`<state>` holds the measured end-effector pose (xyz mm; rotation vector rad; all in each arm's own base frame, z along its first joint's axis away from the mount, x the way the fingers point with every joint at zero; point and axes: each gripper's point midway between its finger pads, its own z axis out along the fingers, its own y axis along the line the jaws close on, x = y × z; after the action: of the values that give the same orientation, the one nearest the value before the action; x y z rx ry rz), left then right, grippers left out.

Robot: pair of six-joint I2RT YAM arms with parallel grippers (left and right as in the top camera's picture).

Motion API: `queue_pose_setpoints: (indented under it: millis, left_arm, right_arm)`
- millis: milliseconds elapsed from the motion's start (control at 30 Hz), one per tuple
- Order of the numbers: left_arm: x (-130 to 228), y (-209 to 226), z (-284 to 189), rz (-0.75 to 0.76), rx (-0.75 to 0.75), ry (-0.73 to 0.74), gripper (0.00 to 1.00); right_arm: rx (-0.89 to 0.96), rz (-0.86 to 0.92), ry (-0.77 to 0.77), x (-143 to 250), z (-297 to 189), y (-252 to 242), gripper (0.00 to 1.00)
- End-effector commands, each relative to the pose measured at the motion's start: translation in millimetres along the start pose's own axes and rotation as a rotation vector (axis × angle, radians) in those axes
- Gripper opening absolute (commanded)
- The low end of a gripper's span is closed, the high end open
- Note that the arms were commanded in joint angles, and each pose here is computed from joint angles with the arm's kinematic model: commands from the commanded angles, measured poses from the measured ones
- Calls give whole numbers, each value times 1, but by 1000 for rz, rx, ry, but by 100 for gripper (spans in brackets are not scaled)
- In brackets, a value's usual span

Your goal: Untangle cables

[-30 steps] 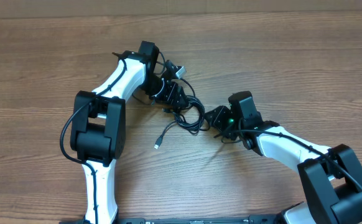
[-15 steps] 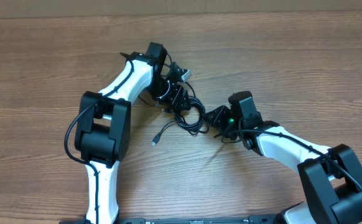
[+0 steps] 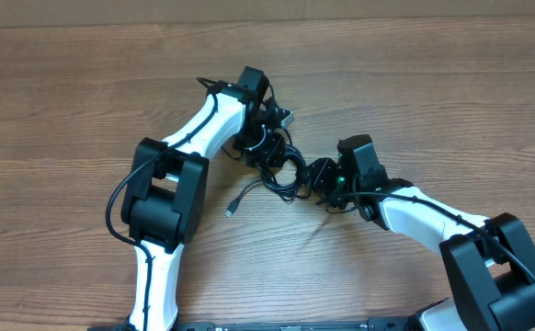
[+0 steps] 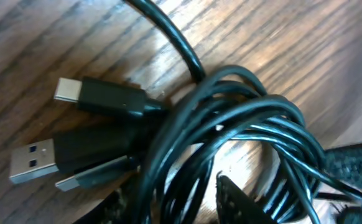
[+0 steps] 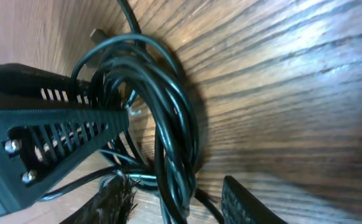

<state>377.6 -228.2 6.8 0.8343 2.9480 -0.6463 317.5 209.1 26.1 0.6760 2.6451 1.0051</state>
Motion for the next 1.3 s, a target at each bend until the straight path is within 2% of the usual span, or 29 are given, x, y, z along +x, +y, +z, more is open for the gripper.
queue_pose_setpoints:
  millis: [0, 133, 233, 333, 400, 500, 633, 767, 833, 900, 967, 1033, 1133, 1200, 1267]
  left_arm:
    - [4, 13, 7, -49, -69, 22, 32]
    - [4, 5, 7, -36, -24, 18, 21]
    - [2, -6, 2, -8, 82, 2, 15]
    - [0, -13, -13, 1, 236, -41, 7]
    - [-3, -17, -33, 16, 402, -111, 4]
    - [-4, -20, -74, 79, 631, -263, 6]
    - [-1, -21, -95, 142, 722, -353, 8]
    - [-1, -24, -98, 152, 739, -368, 7]
    - [-4, -26, -102, 146, 765, -390, 4]
    - [-6, -26, -106, 140, 785, -407, 4]
    - [-8, -27, -110, 87, 812, -403, 4]
    - [-9, -27, -111, 30, 832, -387, 4]
    - [-10, -24, -108, -252, 862, -255, 4]
    - [-8, -16, -98, -438, 812, -154, 4]
    - [-8, -14, -96, -477, 802, -138, 4]
  right_arm:
    - [-5, -6, 33, 6, 2, 2, 45]
    - [-2, -4, 36, 7, 2, 1, 27]
    - [-24, -18, 62, 11, 1, 5, 26]
    - [-176, -201, 119, 19, -3, 35, 26]
    - [-282, -247, 154, 20, -14, 58, 41]
    - [-365, -272, 167, 16, -32, 81, 48]
    - [-505, -346, 183, 10, -55, 104, 54]
    - [-674, -399, 210, -3, -87, 120, 56]
    - [-699, -333, 219, -19, -101, 114, 56]
    - [-647, -239, 219, -29, -99, 96, 58]
    - [-538, -151, 204, -33, -85, 73, 61]
    - [-426, -134, 205, -25, -71, 51, 59]
    - [-325, -111, 255, -3, -58, 34, 56]
    - [-252, -123, 301, 16, -52, 22, 55]
    - [-242, -162, 333, 29, -49, 22, 49]
